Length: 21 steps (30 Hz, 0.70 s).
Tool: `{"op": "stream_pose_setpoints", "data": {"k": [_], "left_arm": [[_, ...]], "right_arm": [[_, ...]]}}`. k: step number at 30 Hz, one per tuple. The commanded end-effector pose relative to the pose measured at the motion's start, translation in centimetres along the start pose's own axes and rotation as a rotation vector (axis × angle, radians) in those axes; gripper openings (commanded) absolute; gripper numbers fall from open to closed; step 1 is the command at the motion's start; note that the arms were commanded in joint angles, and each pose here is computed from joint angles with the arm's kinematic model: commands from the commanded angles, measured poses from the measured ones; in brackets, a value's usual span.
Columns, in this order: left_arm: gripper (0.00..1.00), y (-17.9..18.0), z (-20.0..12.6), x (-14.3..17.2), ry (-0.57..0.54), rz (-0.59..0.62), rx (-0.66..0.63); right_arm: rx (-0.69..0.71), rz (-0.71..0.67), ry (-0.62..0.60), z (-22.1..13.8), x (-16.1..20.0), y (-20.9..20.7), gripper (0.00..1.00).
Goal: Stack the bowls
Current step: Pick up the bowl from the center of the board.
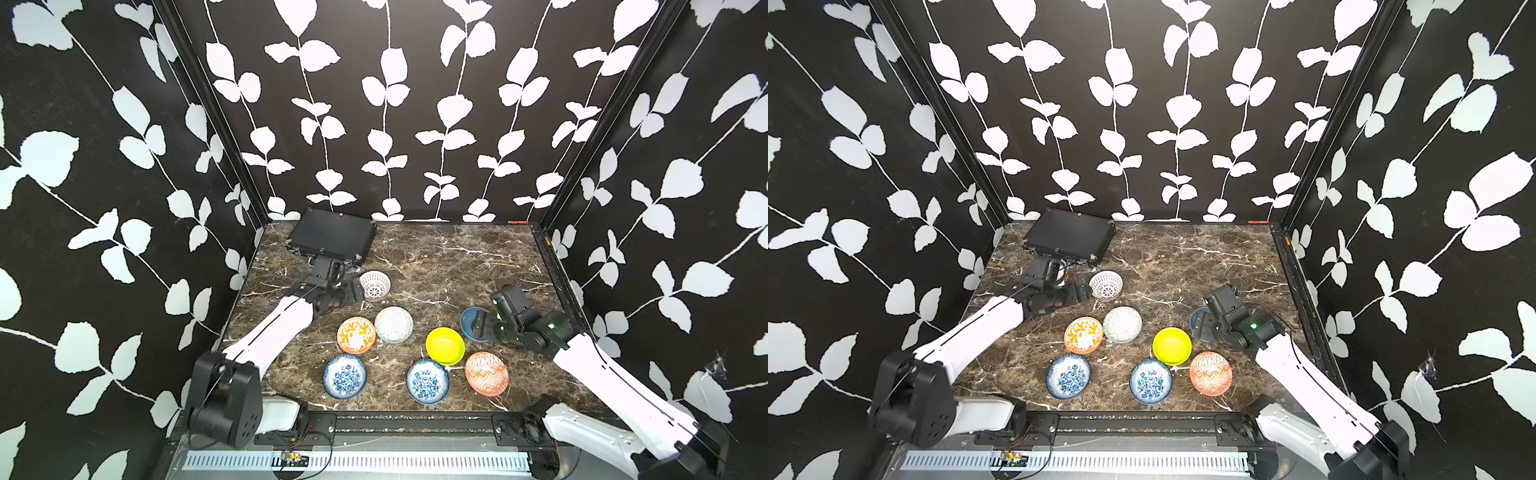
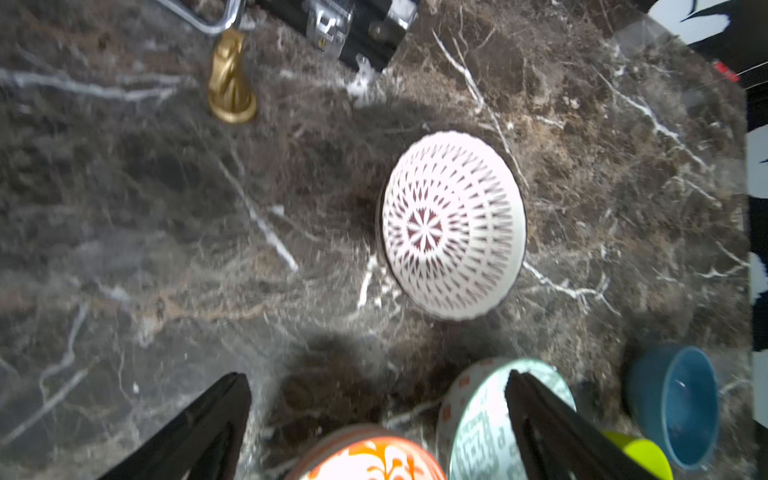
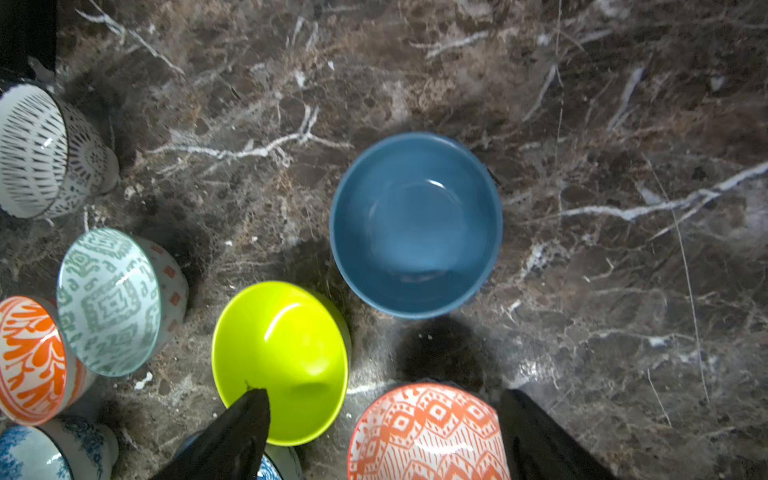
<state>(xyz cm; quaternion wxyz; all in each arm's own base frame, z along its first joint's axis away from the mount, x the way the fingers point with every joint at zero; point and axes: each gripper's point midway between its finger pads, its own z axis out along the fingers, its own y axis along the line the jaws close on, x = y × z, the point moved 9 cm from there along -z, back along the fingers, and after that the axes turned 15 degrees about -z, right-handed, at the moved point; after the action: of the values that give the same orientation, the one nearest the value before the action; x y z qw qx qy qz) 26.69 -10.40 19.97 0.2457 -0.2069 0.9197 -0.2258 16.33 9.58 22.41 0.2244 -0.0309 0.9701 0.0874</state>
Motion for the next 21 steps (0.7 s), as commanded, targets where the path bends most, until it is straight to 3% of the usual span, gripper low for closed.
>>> {"op": "stream_pose_setpoints", "data": {"k": [1, 5, 11, 21], "left_arm": [[0.98, -0.1, -2.0, 0.3, -0.073, -0.034, 0.095], [0.99, -0.2, -1.9, 0.3, -0.072, -0.025, 0.109], [0.98, -0.4, -1.4, 0.2, -0.037, -0.023, 0.092], [0.99, 0.9, -2.7, 1.0, -0.151, -0.071, 0.145]], "right_arm": [[0.020, 0.019, 0.041, -0.8, 1.7, -1.0, 0.87], [0.039, 0.017, 0.040, -1.6, 2.3, -1.5, 0.87], [-0.044, -0.011, 0.068, -0.9, 1.3, 0.0, 0.81], [-0.078, -0.224, 0.049, 0.9, -6.3, 9.0, 0.79]]}}
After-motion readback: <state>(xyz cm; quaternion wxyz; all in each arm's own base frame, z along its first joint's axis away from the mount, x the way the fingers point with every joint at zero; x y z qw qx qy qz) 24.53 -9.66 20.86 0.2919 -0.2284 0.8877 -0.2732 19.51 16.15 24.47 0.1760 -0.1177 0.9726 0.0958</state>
